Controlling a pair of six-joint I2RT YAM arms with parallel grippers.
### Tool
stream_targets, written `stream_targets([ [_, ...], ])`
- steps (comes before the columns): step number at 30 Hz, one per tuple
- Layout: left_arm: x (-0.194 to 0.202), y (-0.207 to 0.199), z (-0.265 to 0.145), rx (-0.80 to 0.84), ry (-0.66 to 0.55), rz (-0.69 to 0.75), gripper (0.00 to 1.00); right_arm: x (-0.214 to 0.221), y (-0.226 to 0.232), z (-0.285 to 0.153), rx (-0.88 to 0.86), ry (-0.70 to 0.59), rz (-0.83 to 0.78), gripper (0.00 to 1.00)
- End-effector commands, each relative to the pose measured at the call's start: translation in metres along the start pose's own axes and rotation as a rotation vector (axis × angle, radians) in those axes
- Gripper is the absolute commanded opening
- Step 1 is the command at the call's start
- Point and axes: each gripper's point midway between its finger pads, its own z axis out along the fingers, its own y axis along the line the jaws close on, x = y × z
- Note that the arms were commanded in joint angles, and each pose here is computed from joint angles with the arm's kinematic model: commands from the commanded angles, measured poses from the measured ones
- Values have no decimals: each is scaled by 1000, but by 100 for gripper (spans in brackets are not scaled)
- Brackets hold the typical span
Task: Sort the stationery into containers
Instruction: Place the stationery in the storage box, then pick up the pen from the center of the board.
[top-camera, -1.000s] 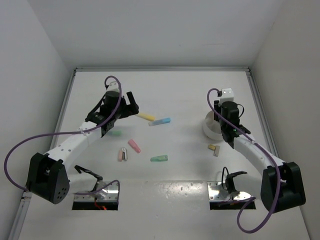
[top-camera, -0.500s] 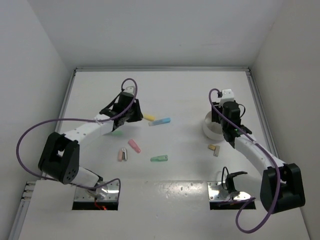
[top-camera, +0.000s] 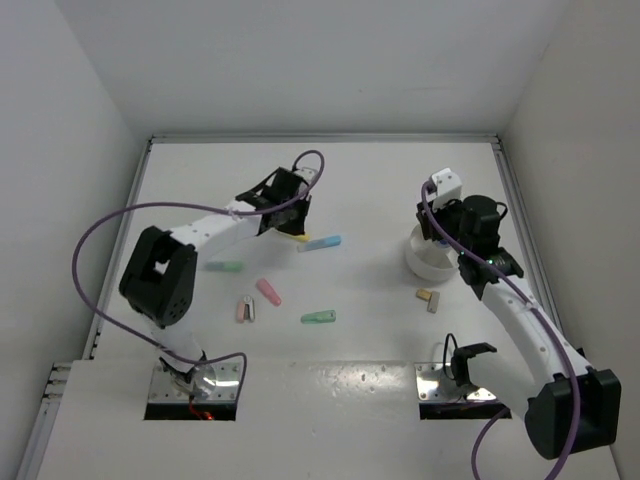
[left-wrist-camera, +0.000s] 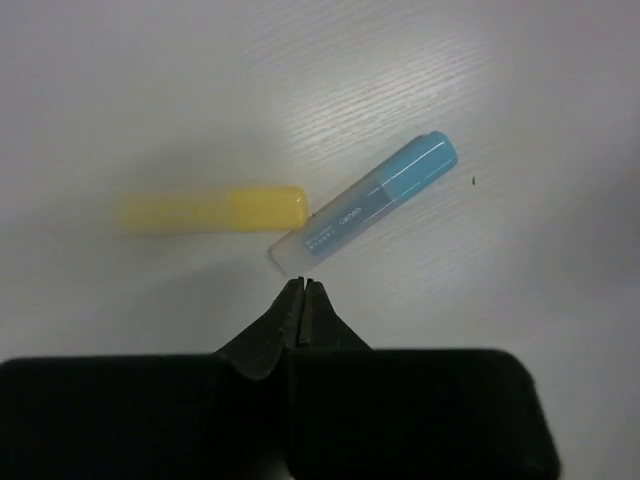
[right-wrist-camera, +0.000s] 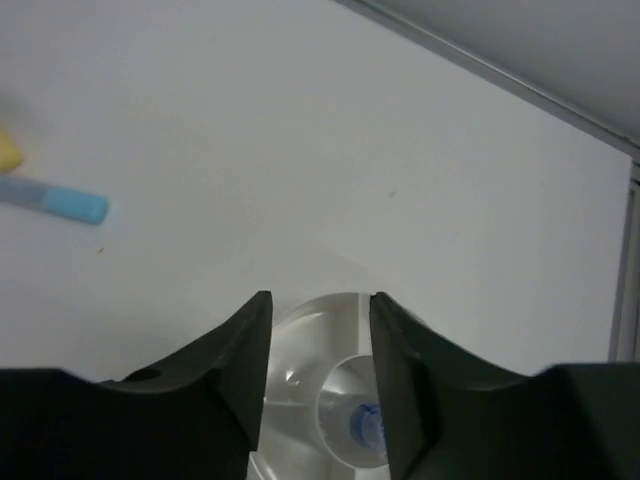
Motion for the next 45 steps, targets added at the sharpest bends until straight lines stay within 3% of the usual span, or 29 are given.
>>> stream_targets([
  [1, 7, -7, 13, 17, 102, -8, 0, -9, 40, -9, -263, -30, -109, 51],
  [3, 19, -15, 26, 41, 166, -21, 25, -12, 39, -11, -260, -40, -111, 82],
  [5, 17, -21, 26, 51, 182, 37, 52, -13, 36, -12, -240, -51, -114, 86],
  [7, 18, -18, 26, 54, 202, 105, 56, -18, 35, -13, -235, -69, -118, 86],
  [19, 29, -29, 43, 167, 254, 228, 56, -17, 34, -13, -227, -65, -109, 88],
  [24, 2, -49, 46, 197, 188, 341, 56, -22, 33, -15, -222, -81, -103, 90],
  [30, 2, -57, 70, 246, 202, 440, 54, -24, 32, -16, -210, -88, -96, 90],
  [36, 16, -64, 81, 316, 236, 459, 60, -23, 29, -16, -193, -83, -96, 90],
  [45, 28, -57, 96, 270, 272, 470, 60, -23, 29, -16, -193, -83, -96, 91],
])
